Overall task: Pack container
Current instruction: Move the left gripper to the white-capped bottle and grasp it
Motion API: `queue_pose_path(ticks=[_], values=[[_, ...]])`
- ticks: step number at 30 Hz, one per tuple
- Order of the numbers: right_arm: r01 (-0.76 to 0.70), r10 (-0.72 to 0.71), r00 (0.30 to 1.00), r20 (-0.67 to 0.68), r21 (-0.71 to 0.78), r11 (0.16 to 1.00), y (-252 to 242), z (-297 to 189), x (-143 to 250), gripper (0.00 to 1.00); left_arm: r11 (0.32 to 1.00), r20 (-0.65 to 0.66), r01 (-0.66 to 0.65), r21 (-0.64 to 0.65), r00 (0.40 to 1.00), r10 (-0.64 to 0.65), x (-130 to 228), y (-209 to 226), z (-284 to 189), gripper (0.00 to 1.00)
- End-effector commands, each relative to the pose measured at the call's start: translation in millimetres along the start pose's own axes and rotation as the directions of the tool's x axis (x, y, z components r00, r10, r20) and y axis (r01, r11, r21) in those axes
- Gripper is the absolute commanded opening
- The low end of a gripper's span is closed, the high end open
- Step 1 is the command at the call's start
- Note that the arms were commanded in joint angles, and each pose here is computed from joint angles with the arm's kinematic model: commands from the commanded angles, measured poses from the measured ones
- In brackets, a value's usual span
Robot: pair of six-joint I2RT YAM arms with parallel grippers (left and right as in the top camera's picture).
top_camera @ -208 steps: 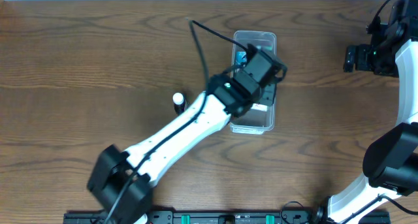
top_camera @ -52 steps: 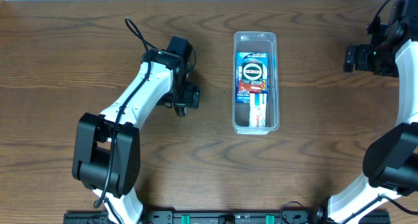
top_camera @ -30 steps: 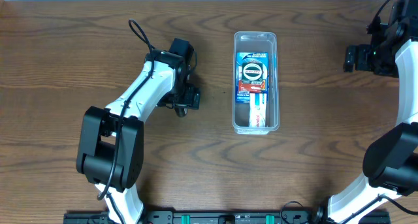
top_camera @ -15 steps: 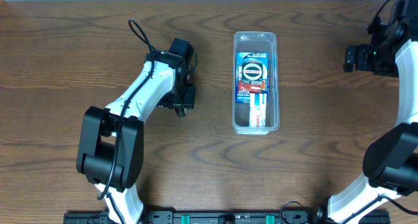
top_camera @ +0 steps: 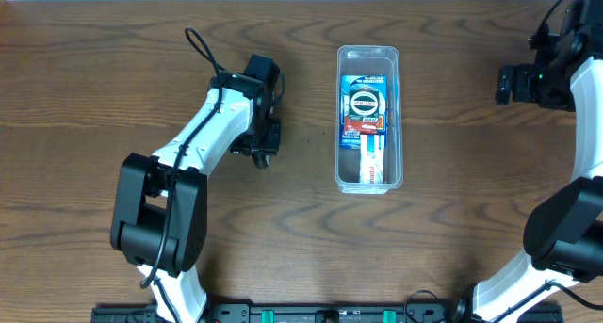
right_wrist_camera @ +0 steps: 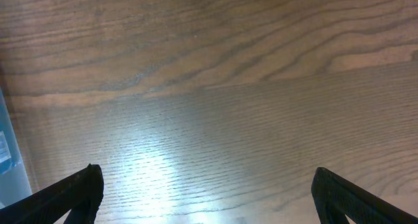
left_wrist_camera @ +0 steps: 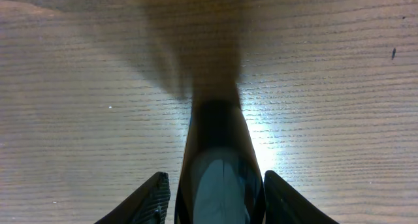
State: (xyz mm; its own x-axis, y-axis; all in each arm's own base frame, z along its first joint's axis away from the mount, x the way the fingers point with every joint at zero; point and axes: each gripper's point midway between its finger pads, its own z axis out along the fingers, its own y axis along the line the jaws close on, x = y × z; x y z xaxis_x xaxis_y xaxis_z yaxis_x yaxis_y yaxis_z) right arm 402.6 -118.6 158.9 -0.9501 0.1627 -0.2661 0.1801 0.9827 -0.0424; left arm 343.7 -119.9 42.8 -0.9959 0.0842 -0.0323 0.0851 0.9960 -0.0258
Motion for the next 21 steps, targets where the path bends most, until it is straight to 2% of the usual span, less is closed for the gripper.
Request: queue_pose_path(ticks=[1,7,13,21], values=[[0.004,-0.004,1.0,-0.004,-0.002,1.0,-2.4,2.8,0.1,0.99,1.0,-0.019,-0.006,-0.006,1.0,0.006,3.0,1.3,5.2,0.44],[0.004,-0.004,1.0,-0.004,-0.002,1.0,-2.4,2.8,0.1,0.99,1.0,-0.029,-0.006,-0.008,1.0,0.005,5.5,1.9,5.1,0.34],[0.004,-0.004,1.0,-0.004,-0.002,1.0,-2.4,2.8,0.1,0.99,1.0,-0.032,-0.006,-0.009,0.999,0.005,5.2,1.7,0.1,0.33],[0.004,-0.004,1.0,-0.004,-0.002,1.0,-2.4,2.8,0.1,0.99,1.0,0.007,-0.001,0.017,1.0,0.001,-0.5,-3.2,-42.2,0.29]])
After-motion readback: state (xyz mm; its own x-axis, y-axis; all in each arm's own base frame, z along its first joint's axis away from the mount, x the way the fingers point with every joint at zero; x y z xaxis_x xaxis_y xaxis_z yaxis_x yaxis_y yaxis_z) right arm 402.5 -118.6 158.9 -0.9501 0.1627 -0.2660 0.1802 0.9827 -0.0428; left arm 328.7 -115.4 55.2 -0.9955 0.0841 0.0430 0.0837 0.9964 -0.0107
